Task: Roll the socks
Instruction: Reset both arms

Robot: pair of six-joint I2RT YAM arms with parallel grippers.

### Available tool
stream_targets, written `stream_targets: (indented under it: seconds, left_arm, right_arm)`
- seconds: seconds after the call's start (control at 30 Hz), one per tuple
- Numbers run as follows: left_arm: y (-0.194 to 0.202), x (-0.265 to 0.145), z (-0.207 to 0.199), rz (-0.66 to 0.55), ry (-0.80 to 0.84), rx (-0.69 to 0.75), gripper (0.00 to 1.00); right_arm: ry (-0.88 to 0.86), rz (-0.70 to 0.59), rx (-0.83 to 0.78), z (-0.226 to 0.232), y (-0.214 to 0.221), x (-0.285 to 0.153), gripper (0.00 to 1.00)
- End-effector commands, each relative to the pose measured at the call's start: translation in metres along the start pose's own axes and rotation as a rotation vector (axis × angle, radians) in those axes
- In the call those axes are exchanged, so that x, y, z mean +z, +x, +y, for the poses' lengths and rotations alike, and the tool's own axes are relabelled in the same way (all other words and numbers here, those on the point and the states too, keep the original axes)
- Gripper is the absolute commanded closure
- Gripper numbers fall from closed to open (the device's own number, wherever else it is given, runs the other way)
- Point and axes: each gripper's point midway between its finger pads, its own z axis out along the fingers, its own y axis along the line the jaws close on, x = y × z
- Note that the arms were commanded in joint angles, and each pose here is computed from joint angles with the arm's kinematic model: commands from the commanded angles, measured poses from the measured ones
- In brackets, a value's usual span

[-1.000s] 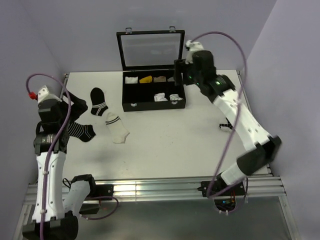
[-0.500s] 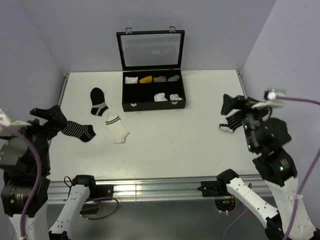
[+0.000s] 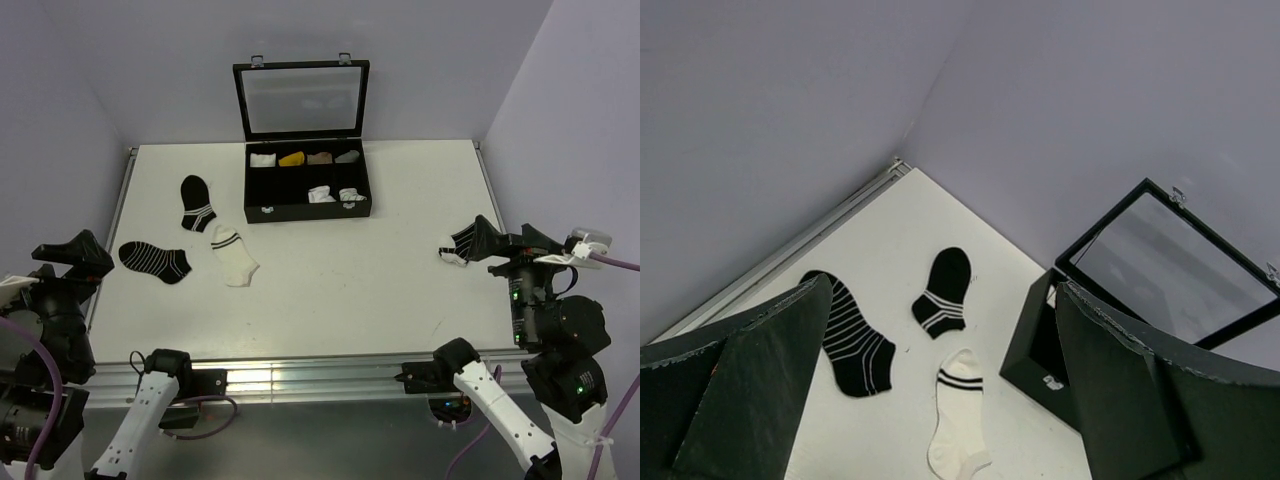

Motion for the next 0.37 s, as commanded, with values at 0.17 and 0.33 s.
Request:
stream_targets:
  seconds: [0.17,0.33]
  left_arm:
    - [-0.0048,0.0049,-0.0014,-0.028,-0.007,-0.018,0.01]
    - [-0.0035,0.0051,-0.0021,-0.034,0.003,-0.032,0.01]
  right_arm:
    - [0.035,-0.009,-0.02,-0.0074,0.0028,0.0008,0.0]
    - [0.034,-0.015,-0.024,-0.007,-0.0001,0.0014,0.0]
